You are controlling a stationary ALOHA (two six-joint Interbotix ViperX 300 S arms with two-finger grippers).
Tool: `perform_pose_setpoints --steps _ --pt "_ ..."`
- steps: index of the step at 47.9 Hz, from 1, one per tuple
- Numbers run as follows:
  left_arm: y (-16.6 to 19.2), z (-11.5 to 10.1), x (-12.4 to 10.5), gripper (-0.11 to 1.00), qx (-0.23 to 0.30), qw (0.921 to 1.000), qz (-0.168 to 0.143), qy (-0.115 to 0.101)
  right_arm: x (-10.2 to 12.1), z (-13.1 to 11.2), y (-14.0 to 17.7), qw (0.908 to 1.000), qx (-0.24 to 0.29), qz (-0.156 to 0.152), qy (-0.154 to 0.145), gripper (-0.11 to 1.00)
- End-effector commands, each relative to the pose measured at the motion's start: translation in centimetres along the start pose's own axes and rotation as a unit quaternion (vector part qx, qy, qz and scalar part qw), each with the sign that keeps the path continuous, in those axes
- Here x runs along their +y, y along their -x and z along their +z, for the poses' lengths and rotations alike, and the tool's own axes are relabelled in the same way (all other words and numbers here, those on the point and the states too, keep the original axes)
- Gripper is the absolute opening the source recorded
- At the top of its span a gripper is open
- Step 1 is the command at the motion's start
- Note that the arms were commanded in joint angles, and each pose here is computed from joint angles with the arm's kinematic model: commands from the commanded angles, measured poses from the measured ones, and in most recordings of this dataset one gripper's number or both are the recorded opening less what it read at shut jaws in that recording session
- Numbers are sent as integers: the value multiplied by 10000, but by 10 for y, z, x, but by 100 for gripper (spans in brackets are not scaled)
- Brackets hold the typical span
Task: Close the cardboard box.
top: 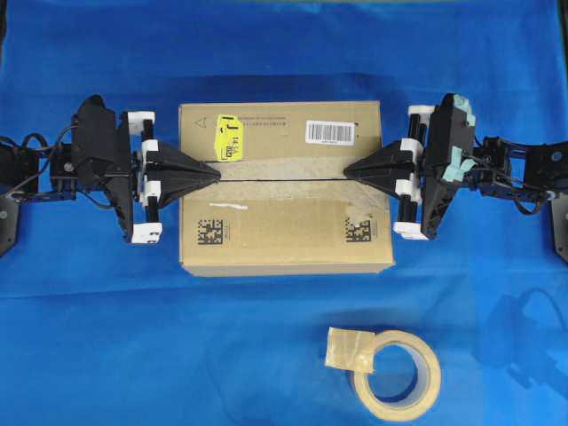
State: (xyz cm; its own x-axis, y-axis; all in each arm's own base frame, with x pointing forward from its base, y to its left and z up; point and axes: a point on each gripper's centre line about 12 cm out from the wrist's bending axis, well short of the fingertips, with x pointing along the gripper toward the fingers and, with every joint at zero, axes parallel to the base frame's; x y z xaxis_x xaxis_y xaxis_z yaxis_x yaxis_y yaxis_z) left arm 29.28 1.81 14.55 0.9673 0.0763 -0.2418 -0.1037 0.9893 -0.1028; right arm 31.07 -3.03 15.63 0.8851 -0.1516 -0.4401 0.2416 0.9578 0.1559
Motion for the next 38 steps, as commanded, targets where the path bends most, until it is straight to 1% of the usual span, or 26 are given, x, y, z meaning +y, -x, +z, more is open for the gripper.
perform_pose_setpoints --steps 1,21,38 --pt "0 2 -2 0 -42 10000 -45 -25 0 3 -1 10000 -32 -3 -19 0" --pt "-1 2 -2 0 -26 10000 -44 -17 0 4 0 10000 -39 -2 -20 0" --pt "-1 2 -2 0 -4 10000 -37 -11 3 5 4 9999 -90 63 5 0"
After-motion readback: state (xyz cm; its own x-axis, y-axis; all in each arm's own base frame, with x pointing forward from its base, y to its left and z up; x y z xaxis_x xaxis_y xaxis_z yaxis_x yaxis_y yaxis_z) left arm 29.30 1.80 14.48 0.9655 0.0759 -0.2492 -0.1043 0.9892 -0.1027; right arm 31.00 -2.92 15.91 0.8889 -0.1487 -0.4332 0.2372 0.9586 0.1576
